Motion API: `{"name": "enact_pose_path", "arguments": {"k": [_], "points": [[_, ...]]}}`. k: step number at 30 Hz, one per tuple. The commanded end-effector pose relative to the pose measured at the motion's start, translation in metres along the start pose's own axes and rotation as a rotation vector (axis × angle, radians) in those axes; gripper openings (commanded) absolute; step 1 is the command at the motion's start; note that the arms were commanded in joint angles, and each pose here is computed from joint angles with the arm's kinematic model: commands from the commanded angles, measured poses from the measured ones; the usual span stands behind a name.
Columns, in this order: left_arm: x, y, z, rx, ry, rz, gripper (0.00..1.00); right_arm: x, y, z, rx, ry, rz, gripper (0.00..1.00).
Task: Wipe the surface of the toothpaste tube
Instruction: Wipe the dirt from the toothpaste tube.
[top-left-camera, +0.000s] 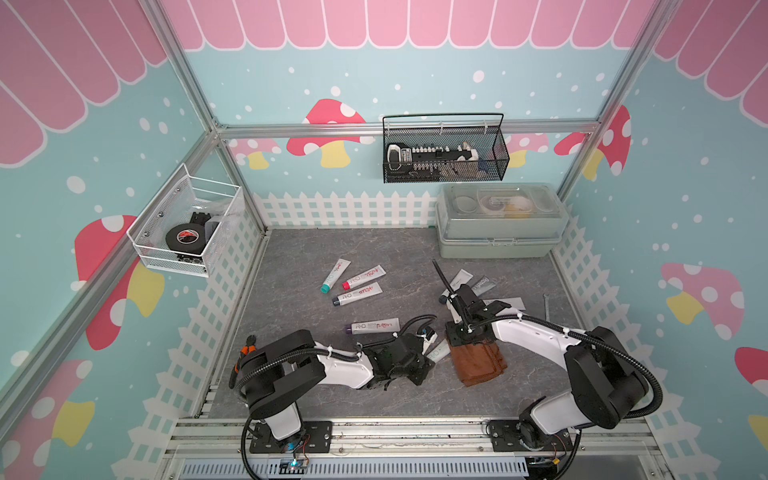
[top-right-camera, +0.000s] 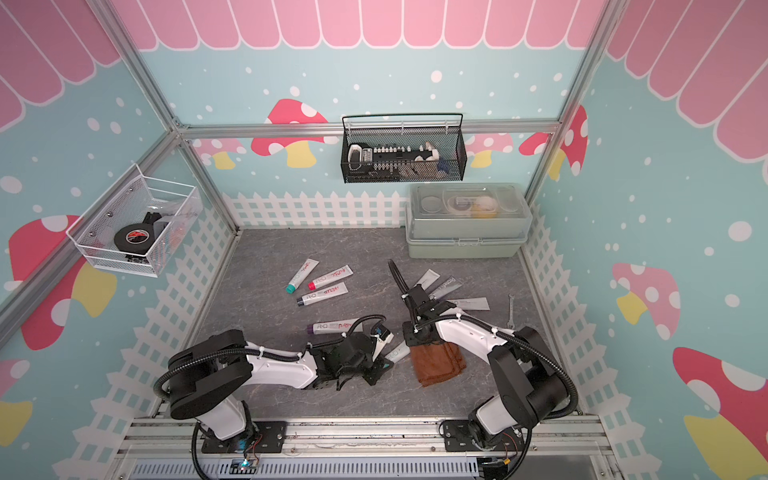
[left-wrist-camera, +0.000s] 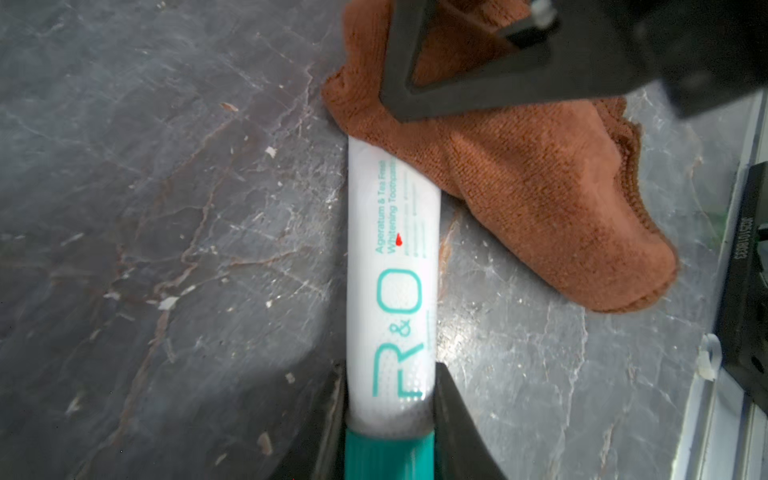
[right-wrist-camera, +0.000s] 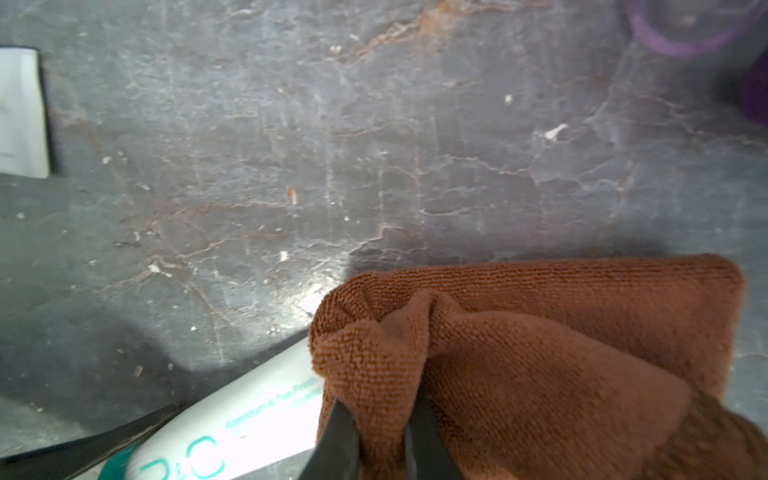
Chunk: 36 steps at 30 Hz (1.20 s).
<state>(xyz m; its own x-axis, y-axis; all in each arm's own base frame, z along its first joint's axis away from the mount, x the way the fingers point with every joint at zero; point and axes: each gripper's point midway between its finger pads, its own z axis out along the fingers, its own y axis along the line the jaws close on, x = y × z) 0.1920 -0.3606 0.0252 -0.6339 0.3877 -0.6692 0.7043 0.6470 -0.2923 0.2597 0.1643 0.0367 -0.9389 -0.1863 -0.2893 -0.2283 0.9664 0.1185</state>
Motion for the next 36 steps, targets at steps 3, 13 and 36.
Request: {"name": "enact_pose_path", "arguments": {"k": [3,13,36], "points": [[0.016,0.024,-0.003,-0.086,0.050,-0.043,0.28,0.036,0.024,0.006,-0.196,0.128,0.002,0.15],[0.008,0.026,0.000,-0.085,0.040,-0.042,0.27,0.056,0.077,-0.013,-0.461,0.189,-0.040,0.15],[0.009,0.033,-0.007,-0.095,0.022,-0.062,0.27,0.046,-0.006,0.012,0.014,0.147,-0.013,0.13]]}}
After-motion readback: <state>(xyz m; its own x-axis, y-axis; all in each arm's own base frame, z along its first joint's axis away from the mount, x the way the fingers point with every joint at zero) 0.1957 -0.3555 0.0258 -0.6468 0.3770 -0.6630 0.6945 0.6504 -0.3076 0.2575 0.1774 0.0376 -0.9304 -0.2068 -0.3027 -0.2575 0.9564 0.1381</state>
